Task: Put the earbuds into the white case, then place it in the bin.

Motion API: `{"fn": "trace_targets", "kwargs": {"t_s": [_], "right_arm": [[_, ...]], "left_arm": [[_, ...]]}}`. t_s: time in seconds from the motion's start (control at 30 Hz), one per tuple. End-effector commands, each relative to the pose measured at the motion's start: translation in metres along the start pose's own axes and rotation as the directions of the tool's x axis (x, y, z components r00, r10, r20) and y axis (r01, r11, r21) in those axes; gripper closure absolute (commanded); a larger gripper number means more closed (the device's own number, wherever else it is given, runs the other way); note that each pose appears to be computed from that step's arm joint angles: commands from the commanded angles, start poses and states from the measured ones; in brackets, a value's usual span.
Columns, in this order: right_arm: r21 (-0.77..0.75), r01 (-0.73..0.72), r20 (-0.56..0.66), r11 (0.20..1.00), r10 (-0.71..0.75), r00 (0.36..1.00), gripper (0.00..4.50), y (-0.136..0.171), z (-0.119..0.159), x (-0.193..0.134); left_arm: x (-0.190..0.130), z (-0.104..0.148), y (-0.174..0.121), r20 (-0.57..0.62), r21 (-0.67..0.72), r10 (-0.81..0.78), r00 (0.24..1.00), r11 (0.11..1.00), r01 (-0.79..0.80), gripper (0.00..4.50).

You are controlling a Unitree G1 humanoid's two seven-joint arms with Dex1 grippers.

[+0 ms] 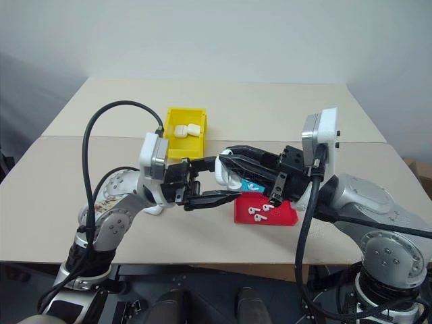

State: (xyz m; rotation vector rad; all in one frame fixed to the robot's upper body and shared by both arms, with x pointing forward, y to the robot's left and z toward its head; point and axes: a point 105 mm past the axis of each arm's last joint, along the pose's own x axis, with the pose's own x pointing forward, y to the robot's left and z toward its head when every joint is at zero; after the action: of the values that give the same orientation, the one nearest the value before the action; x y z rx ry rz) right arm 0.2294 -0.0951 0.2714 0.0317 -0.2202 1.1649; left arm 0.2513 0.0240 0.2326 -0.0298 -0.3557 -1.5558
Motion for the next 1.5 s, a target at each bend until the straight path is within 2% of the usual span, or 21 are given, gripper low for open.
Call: {"fn": "trace_targets", "kwargs": {"t_s": [0.03, 0.37, 0.6, 1.0, 1.37, 1.5], "right_arm": [[-0.027, -0.004, -0.003, 1.0, 0.004, 1.0, 3.81, 0.003, 0.001, -0.001], [-0.023, 0.064, -0.024, 0.998, -0.064, 0.998, 3.81, -0.009, -0.006, 0.001], [-0.014, 0.036, -0.058, 0.999, -0.037, 0.998, 3.81, -0.005, -0.011, -0.001], [-0.03, 0.01, -0.074, 0.999, -0.012, 0.997, 0.01, -0.003, -0.008, -0.004], [-0.015, 0.018, -0.027, 1.0, -0.019, 0.999, 0.01, -0.01, 0.004, -0.008], [-0.01, 0.033, -0.002, 0.999, -0.033, 0.999, 0.01, -0.017, 0.01, -0.01]], "left_arm": [[0.004, 0.012, -0.004, 0.034, 0.058, -0.019, 0.999, 0.998, 0.017, 1.68], [0.004, 0.013, -0.006, 0.048, 0.069, -0.025, 0.999, 0.997, 0.022, 1.68], [0.004, 0.014, -0.003, 0.051, 0.069, -0.018, 0.999, 0.998, 0.014, 1.68], [0.003, 0.015, -0.001, 0.053, 0.078, -0.001, 0.999, 0.997, -0.004, 1.68], [0.002, 0.01, 0.001, 0.045, 0.072, 0.015, 0.999, 0.997, -0.018, 1.68], [0.001, 0.009, 0.01, 0.033, 0.073, 0.03, 0.999, 0.997, -0.032, 1.68]]}}
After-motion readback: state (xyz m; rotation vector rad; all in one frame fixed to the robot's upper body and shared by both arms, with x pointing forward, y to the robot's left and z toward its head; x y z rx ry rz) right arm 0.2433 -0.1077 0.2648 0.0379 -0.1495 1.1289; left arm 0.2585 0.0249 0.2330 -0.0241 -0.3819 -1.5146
